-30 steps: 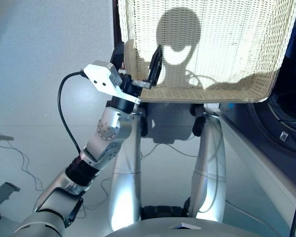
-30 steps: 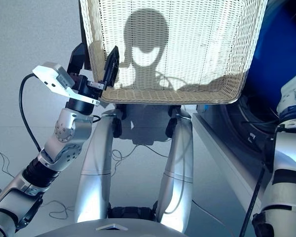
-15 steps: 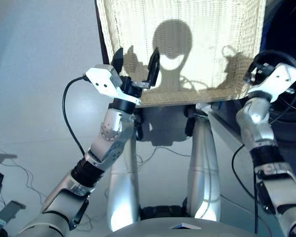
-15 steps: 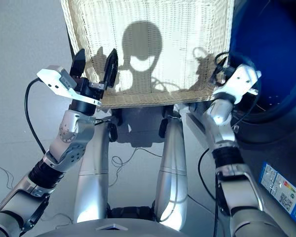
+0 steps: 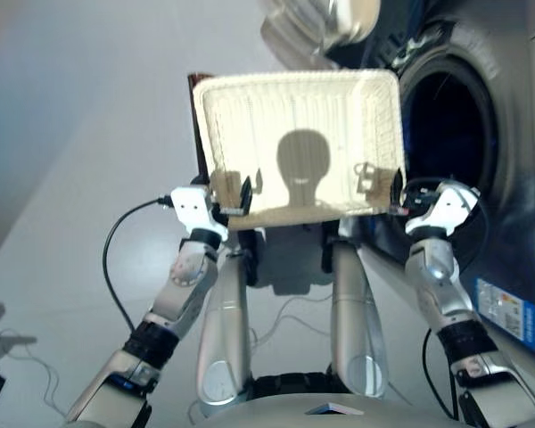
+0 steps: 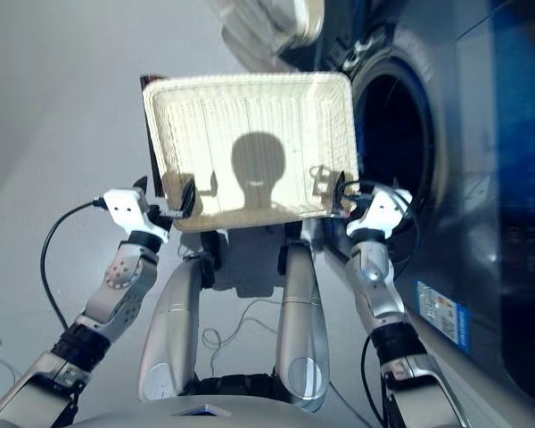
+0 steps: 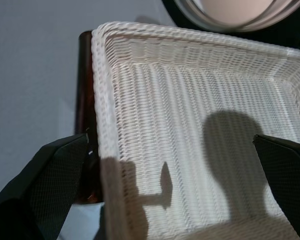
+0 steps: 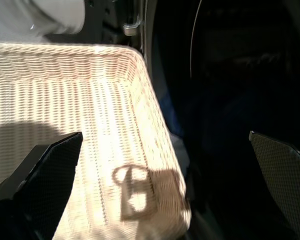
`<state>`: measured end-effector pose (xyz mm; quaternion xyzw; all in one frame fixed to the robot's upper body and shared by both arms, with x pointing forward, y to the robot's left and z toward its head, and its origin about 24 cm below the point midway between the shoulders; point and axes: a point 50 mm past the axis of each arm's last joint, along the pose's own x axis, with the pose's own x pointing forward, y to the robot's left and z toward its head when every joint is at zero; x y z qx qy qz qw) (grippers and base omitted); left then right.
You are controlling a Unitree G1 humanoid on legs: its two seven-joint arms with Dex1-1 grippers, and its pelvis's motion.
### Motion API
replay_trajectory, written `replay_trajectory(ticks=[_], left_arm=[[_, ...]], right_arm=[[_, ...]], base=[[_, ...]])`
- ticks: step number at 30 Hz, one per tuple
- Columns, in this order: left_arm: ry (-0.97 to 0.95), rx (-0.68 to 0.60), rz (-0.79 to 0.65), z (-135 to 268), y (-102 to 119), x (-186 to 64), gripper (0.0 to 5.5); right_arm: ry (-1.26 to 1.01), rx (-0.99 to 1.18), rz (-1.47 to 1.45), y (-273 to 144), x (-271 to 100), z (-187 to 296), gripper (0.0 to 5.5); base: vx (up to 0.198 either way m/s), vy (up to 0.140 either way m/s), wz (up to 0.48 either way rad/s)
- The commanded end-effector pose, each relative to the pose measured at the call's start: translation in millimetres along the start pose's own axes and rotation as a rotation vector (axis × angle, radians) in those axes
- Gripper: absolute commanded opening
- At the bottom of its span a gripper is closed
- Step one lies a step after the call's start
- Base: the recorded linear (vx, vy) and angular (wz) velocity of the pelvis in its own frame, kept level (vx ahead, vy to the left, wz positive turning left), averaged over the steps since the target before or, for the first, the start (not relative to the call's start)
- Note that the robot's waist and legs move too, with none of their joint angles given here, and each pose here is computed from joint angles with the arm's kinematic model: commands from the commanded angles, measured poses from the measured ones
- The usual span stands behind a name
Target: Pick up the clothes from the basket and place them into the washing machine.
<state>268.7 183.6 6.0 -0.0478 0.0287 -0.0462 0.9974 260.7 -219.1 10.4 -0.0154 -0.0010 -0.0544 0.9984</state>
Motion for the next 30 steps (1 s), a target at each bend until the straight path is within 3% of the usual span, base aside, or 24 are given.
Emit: replay_trajectory(ticks=[1,5,8,12,15,20,24,30], left_arm=[[0.072,0.048,0.034,-23,15,-15,5.50],[0.263,0.017,0.128,-64,33,-43,5.50],[0.463,0.062,0.127,-98,40,-70,5.50],[0.757,0.121,0.139,-137,49,-109,5.50],[0.905,0.072,0.201,-156,52,-139,5.50],[1.047,0.038,0.249,-170,53,-173,5.50],[1.072,-0.018,0.295,-174,50,-183,5.50],[1.112,0.009,0.212,-179,38,-188,5.50]], right_arm=[[0.062,-0.023,0.051,-7,-13,-17,5.50],[0.311,-0.076,0.039,-22,-42,-65,5.50],[0.497,-0.101,0.012,-34,-68,-96,5.50],[0.880,-0.074,-0.090,-47,-128,-147,5.50],[1.033,0.008,-0.131,-43,-161,-163,5.50],[1.169,0.042,-0.155,-42,-190,-173,5.50],[1.195,0.108,-0.200,-41,-199,-175,5.50],[1.226,0.100,-0.174,-37,-205,-177,5.50]], base=[[0.157,0.001,-0.064],[0.149,-0.004,-0.038],[0.113,0.015,0.034],[0.170,0.001,0.031],[0.172,-0.014,-0.083],[0.031,-0.012,-0.059],[0.000,0.000,0.000],[0.000,0.000,0.000]])
